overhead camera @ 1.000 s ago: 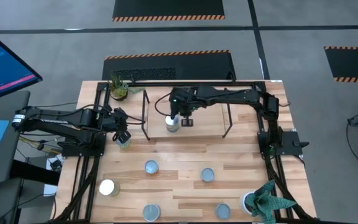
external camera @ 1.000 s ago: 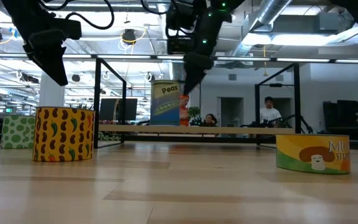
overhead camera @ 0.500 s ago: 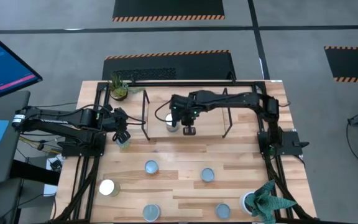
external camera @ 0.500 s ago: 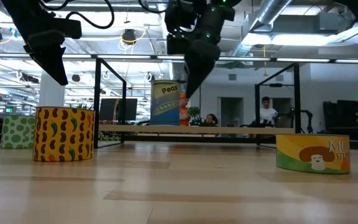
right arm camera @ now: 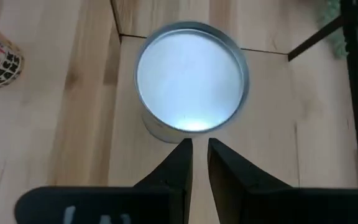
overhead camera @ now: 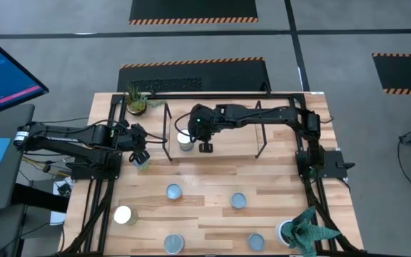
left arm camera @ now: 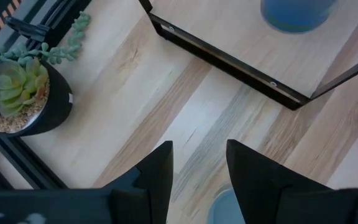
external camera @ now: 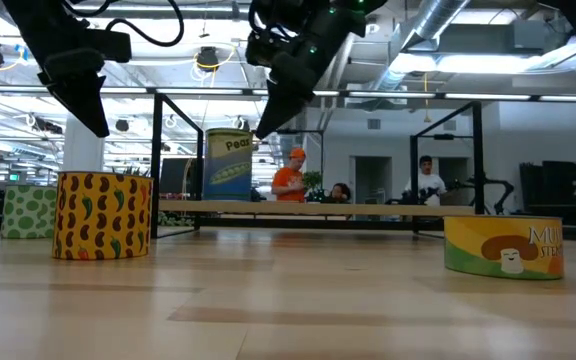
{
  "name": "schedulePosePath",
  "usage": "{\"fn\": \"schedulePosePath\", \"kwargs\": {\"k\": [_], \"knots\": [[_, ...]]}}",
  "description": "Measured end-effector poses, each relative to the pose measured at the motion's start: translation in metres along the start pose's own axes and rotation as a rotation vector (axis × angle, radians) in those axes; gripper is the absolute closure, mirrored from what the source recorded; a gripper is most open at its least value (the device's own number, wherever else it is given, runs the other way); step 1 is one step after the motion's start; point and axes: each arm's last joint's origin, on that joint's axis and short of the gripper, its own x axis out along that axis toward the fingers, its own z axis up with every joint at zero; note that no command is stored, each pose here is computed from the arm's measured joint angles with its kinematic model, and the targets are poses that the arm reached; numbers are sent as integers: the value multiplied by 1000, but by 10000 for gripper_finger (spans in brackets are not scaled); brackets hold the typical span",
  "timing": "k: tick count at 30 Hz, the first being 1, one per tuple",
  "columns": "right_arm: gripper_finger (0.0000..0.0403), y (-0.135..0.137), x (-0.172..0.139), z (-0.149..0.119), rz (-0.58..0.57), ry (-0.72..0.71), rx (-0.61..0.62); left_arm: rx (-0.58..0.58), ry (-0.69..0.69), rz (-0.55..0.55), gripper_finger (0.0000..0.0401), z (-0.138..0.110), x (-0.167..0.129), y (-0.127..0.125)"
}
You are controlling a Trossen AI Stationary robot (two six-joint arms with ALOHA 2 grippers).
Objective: Pick and place cans onto a shelf
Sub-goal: Put the canned peas on the shelf, then put the canned carrots on the shelf
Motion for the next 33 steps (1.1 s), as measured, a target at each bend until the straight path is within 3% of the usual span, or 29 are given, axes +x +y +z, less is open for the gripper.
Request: {"fn": "schedulePosePath", "kwargs": {"k": [8,24,33], "knots": [[328,10,1,-12,42,123,41,-1,3,-5,262,0,0,0],[328,14,10,5,0,-107,21,-1,4,-6,262,0,0,0],[328,21,9,8,7,-124,7,-1,3,-6,262,0,0,0]]}}
